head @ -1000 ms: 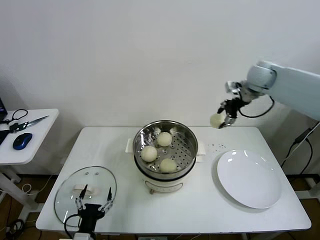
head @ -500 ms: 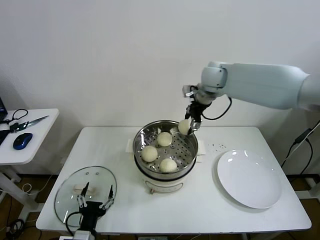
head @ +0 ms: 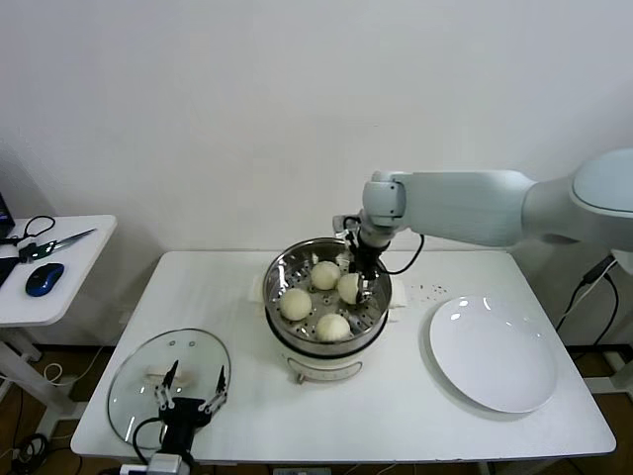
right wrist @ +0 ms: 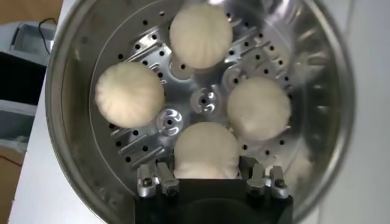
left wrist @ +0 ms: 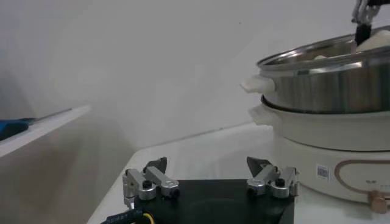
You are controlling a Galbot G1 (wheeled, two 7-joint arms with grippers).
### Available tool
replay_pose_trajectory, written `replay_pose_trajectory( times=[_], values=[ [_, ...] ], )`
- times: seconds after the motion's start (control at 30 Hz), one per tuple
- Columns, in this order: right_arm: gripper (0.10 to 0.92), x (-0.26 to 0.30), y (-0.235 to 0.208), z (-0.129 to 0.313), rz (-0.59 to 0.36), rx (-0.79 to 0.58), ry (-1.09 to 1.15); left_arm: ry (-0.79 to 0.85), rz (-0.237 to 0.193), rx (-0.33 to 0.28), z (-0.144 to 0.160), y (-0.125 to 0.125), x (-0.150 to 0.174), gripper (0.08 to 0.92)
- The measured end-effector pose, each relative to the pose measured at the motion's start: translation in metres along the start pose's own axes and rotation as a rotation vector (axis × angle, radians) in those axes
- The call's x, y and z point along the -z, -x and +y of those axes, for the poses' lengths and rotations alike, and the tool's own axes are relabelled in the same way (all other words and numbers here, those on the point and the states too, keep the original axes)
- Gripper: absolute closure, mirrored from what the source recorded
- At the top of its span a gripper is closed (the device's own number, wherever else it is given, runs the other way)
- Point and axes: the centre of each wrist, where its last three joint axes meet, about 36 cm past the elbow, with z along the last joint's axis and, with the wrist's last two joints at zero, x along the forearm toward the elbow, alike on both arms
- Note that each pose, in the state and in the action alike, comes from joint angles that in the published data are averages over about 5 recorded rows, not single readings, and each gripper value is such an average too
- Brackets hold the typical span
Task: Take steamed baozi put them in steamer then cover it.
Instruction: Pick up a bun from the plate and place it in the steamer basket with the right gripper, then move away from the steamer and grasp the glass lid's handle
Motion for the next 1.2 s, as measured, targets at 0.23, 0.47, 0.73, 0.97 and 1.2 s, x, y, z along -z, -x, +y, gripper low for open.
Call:
replay_pose_trajectory(
  times=[0.23, 0.47, 0.73, 0.97, 1.2],
  values=[
    [0.285, -0.001, 0.010, 0.002, 0.009, -0.001, 0.002, 0.001, 0.002, -0.001, 0.000, 0.000, -0.001, 0.177],
    [0.201, -0.002, 0.004, 0.002, -0.002, -0.004, 0.001, 0.004, 0.002, 0.001, 0.001, -0.002, 0.000, 0.177],
    [0.199, -0.013, -0.019, 0.003, -0.040, -0.028, -0.004, 0.015, -0.006, 0.002, 0.002, -0.002, 0.003, 0.177],
    [0.200, -0.044, -0.050, 0.007, -0.163, -0.121, 0.001, 0.033, -0.008, 0.013, 0.005, -0.002, 0.004, 0.177],
    [0.200, -0.101, -0.066, 0.030, -0.360, -0.284, 0.014, 0.038, -0.010, 0.032, 0.008, -0.002, 0.006, 0.177]
  ],
)
